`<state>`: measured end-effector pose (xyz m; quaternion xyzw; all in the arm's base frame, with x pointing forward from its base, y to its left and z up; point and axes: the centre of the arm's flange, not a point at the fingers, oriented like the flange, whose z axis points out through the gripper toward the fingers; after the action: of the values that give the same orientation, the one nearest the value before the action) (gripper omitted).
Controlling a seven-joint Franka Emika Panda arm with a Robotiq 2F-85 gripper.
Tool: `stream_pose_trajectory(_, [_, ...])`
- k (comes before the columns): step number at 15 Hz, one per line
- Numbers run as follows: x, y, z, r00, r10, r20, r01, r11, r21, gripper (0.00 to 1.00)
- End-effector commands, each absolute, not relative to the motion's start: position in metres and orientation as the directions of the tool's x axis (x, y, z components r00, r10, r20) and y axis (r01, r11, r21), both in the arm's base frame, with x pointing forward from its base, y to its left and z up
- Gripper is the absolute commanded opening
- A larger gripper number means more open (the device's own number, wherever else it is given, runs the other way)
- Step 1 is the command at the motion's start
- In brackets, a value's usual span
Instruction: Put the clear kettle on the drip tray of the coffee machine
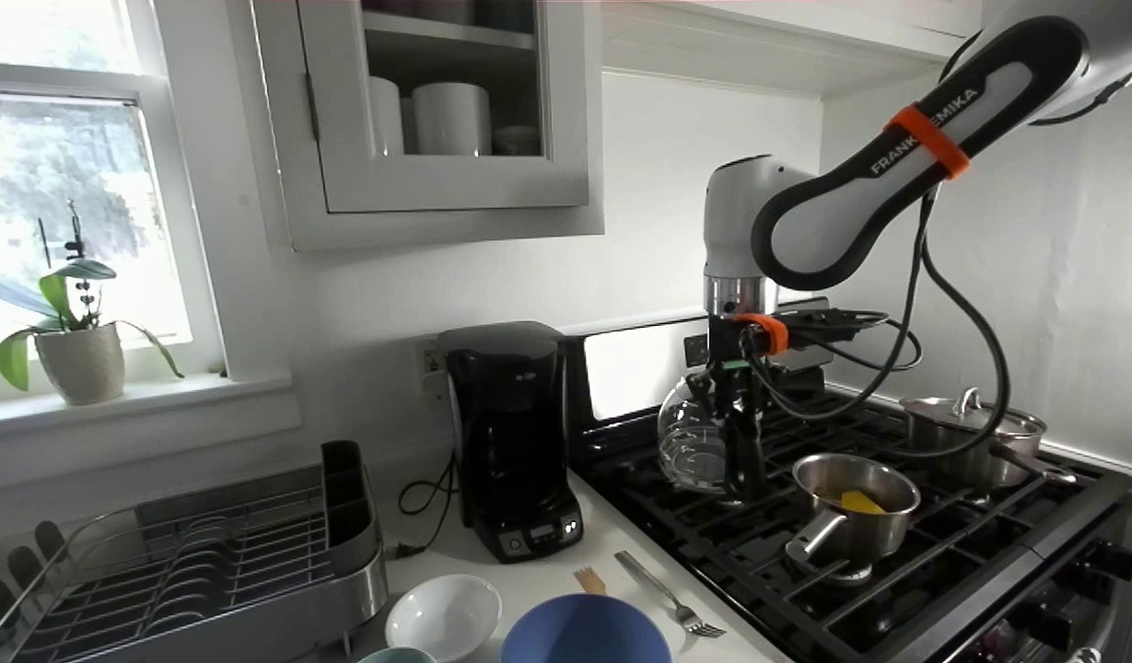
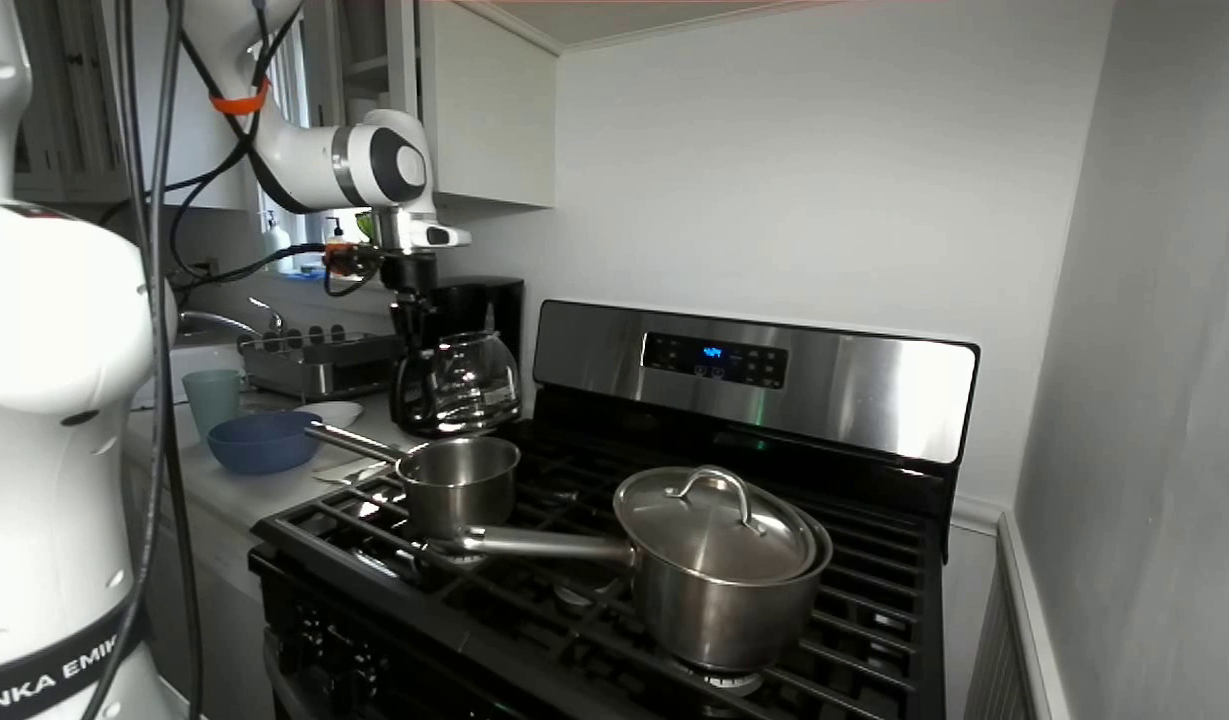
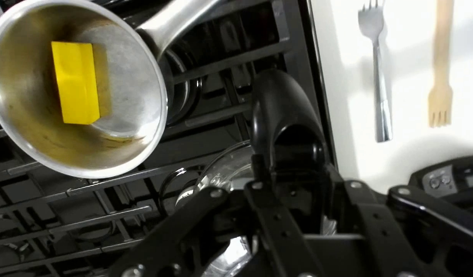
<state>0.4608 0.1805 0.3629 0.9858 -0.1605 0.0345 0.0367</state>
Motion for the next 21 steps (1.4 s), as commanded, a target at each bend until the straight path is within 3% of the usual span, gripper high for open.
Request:
stream_pose_trajectory(1, [0.452,0.204,0.382,0.99,-0.139,0.034,-0.141,-0.985,0.1,0.1])
stream_pose_trajectory(8, [0.459,0.227,0.388,0.974,0.212,-0.077,0.217,-0.974,0.059,0.1])
stream_pose_trajectory(9, [0.449,0.224,0.375,0.99,0.133,-0.043,0.137,-0.985,0.102,0.33])
stream_pose_trajectory(17, [0.454,0.227,0.375,0.977,0.206,-0.063,0.21,-0.975,0.073,0.33])
stream_pose_trajectory(18, [0.458,0.229,0.373,0.974,0.214,-0.075,0.22,-0.973,0.076,0.08])
stream_pose_trajectory(21, [0.464,0.245,0.357,0.96,0.258,-0.111,0.265,-0.963,0.053,0.08])
